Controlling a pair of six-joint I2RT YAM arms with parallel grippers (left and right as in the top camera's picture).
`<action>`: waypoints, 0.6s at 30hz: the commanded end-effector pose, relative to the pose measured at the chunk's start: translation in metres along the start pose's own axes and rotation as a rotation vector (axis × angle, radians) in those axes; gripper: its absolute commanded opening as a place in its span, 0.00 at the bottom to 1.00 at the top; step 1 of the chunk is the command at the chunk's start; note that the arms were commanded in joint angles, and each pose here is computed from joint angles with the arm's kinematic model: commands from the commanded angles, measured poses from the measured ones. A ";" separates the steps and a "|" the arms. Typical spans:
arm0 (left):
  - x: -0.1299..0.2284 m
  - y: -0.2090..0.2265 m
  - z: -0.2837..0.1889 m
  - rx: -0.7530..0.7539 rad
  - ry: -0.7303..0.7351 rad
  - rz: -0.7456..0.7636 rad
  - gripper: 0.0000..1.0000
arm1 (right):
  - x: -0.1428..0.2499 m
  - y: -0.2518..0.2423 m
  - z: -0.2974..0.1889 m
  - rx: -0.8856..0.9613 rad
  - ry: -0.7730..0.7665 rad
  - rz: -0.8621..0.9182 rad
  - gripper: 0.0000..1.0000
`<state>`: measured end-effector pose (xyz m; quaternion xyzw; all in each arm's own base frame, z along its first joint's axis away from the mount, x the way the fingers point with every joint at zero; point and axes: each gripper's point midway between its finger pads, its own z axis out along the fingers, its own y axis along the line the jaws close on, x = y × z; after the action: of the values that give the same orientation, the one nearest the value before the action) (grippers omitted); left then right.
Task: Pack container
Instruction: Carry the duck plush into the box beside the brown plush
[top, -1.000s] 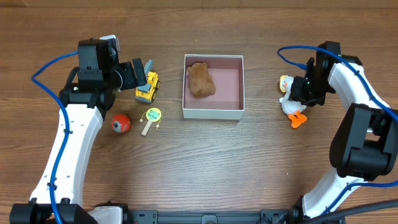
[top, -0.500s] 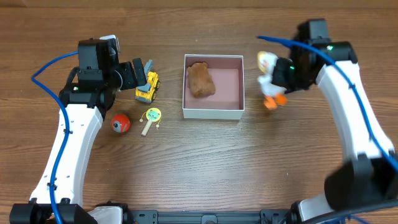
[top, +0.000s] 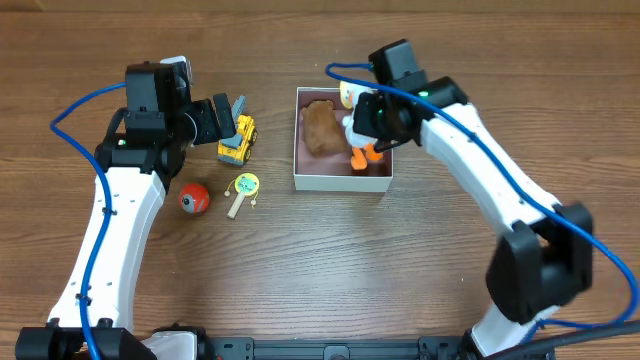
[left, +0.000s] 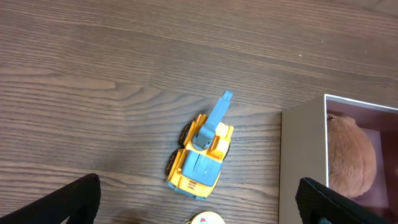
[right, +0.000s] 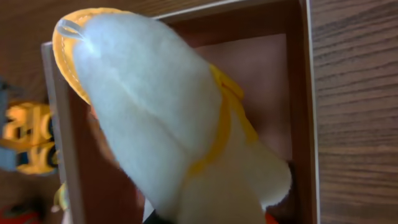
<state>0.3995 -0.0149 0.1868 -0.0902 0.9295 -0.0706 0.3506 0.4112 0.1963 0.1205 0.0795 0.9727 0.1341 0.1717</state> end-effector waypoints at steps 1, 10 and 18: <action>-0.012 -0.003 -0.005 0.016 -0.026 0.020 1.00 | -0.010 -0.010 0.007 0.050 -0.044 0.028 0.04; -0.012 -0.003 -0.005 0.016 -0.026 0.020 1.00 | -0.004 -0.027 0.017 0.134 -0.022 0.027 0.47; -0.012 -0.003 -0.005 0.016 -0.026 0.020 1.00 | -0.036 -0.003 -0.030 0.061 -0.150 -0.108 0.82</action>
<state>0.3995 -0.0149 0.1869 -0.0904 0.9294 -0.0707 0.3508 0.4195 0.1805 0.1033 0.0677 0.9777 0.0782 0.1827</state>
